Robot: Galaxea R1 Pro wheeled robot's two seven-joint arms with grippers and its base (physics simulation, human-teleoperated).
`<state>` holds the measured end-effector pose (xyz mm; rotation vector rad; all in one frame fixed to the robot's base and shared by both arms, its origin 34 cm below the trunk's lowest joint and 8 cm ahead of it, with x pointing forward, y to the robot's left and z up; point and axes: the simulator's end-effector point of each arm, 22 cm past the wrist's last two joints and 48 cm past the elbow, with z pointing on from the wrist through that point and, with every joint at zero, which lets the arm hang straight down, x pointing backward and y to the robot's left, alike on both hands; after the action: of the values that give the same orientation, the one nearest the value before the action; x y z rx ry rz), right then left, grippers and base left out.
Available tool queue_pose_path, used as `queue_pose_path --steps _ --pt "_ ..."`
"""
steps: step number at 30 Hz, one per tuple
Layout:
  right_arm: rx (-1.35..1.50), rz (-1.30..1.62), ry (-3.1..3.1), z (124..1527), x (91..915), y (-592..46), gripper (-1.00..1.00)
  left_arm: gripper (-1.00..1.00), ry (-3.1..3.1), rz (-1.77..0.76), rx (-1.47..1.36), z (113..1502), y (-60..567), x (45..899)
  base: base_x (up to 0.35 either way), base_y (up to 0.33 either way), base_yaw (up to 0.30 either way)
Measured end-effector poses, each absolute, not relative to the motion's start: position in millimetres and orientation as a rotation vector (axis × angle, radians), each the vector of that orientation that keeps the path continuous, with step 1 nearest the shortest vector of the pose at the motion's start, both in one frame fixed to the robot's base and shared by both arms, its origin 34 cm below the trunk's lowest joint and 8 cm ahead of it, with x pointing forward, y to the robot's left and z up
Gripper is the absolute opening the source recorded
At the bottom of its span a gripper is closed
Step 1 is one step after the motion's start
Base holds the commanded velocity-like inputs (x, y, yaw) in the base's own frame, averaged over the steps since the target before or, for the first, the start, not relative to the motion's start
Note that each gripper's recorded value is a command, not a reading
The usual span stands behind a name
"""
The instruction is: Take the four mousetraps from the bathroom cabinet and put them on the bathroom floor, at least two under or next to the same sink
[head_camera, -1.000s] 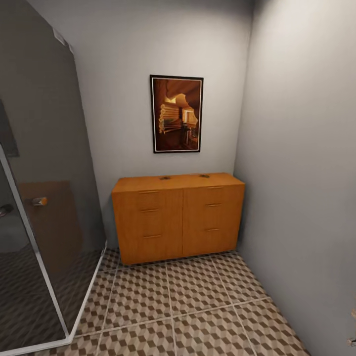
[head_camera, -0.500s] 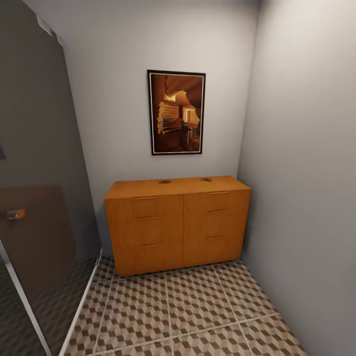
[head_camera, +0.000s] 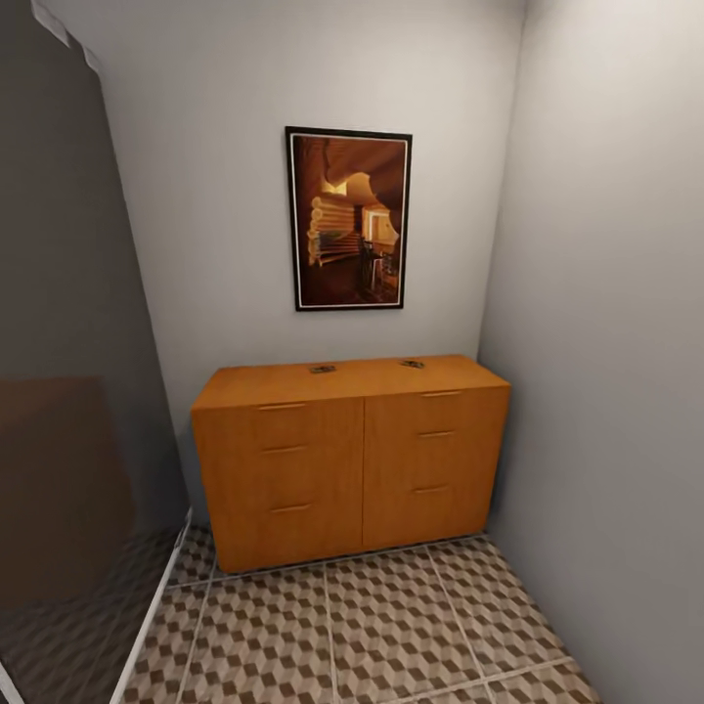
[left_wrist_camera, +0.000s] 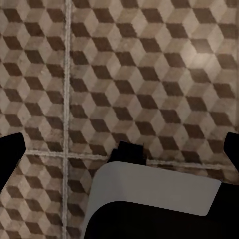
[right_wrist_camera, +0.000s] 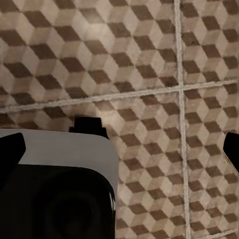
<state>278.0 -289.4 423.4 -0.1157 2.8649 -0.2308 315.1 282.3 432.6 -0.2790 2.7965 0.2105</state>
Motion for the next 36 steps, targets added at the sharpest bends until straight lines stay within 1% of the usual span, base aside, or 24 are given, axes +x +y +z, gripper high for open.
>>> queue_pose_path --steps 17,22,36 --pt "-0.118 -0.23 2.864 423.4 278.3 -288.8 1.0 1.0 2.797 0.211 -0.279 432.5 282.3 315.1 0.294 0.0 0.0" --pt "-0.119 -0.23 2.864 423.3 278.5 -288.8 1.0 1.0 2.797 0.211 -0.279 432.4 282.4 315.1 0.096 0.0 0.0" --pt "-0.117 -0.234 2.864 423.3 278.4 -291.0 1.0 1.0 2.797 0.209 -0.279 432.4 281.4 315.4 0.011 0.0 0.0"
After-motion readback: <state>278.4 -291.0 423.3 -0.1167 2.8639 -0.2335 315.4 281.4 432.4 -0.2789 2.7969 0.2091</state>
